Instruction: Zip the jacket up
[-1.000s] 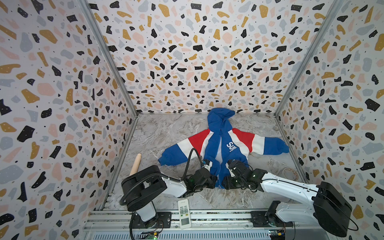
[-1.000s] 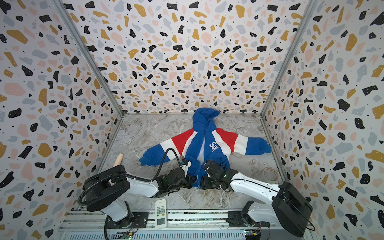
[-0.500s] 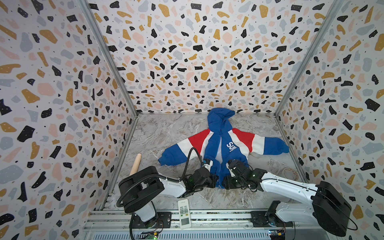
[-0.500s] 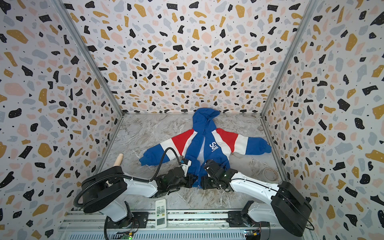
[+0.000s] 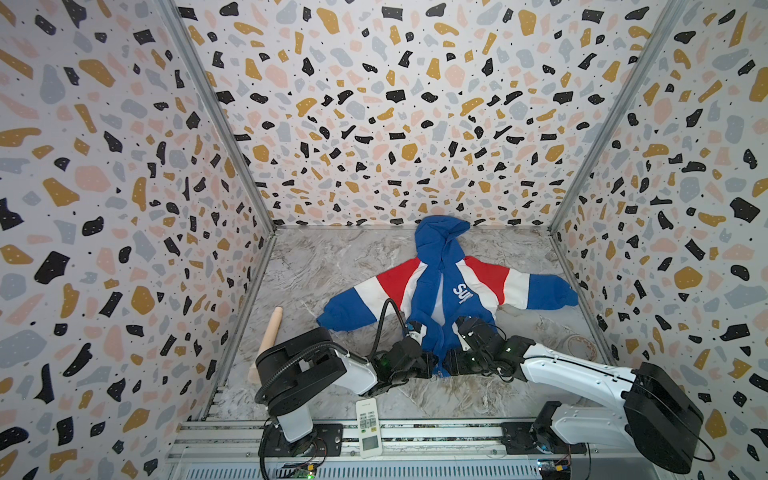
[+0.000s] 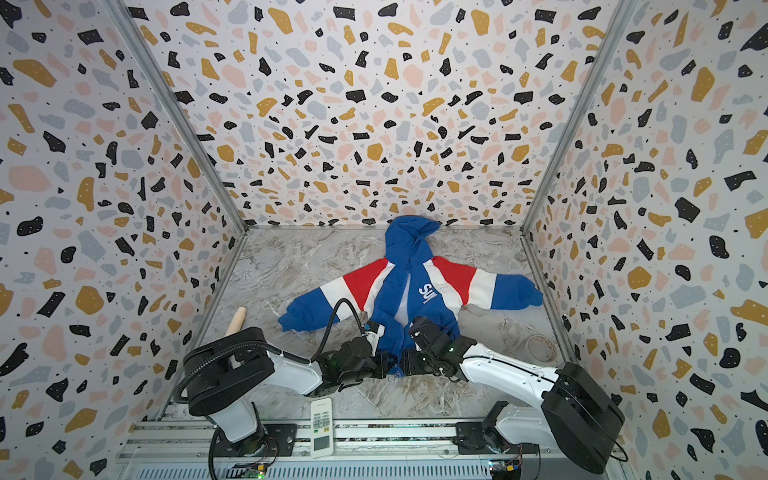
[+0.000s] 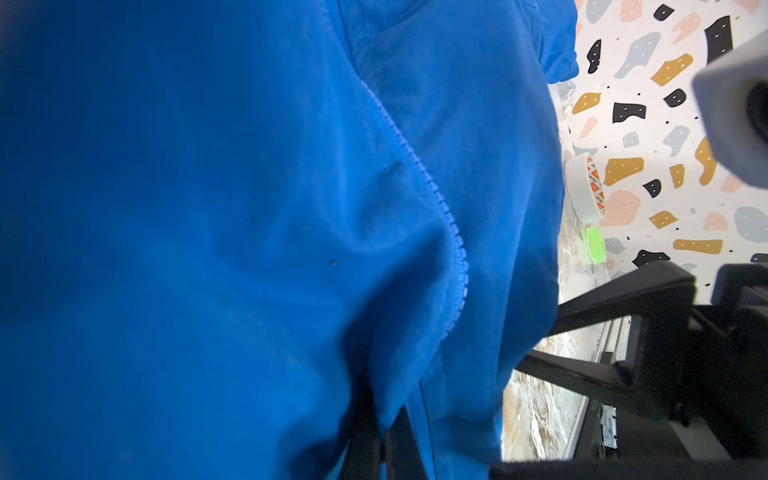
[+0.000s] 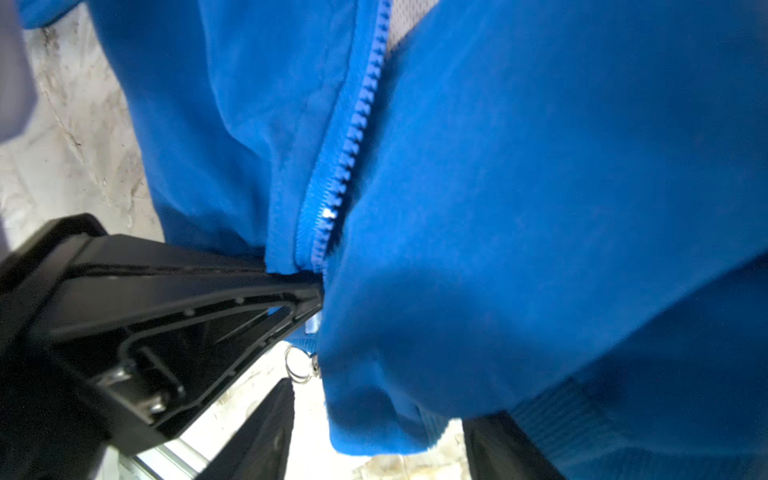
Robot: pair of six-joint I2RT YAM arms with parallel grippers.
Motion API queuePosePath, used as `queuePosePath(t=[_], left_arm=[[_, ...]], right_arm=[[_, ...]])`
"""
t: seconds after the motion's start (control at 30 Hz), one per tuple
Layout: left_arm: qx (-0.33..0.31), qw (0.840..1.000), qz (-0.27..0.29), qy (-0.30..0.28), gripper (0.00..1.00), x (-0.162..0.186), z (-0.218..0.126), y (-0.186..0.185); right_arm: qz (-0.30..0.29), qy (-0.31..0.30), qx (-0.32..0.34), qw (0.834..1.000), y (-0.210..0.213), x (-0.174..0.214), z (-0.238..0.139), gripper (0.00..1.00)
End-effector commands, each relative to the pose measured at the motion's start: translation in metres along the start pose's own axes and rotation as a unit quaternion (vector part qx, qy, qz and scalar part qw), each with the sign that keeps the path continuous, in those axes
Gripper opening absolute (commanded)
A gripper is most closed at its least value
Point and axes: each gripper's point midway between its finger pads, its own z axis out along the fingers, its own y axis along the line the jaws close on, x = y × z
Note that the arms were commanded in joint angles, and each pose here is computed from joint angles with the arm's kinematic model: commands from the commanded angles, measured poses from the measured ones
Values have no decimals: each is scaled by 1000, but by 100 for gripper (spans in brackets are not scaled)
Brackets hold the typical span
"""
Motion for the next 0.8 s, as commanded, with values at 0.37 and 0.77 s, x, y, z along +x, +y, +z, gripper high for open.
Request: queuePosePath(t=[0.37,0.77], left_arm=[[43,999,-15,-12,0,-1,2,-14],[49,999,-17,-11,0,1,3,-13]], right_arm=[[-14,41,-13,999,13,0,13,64],[-25,36,77,996,-1,-12,-28,74]])
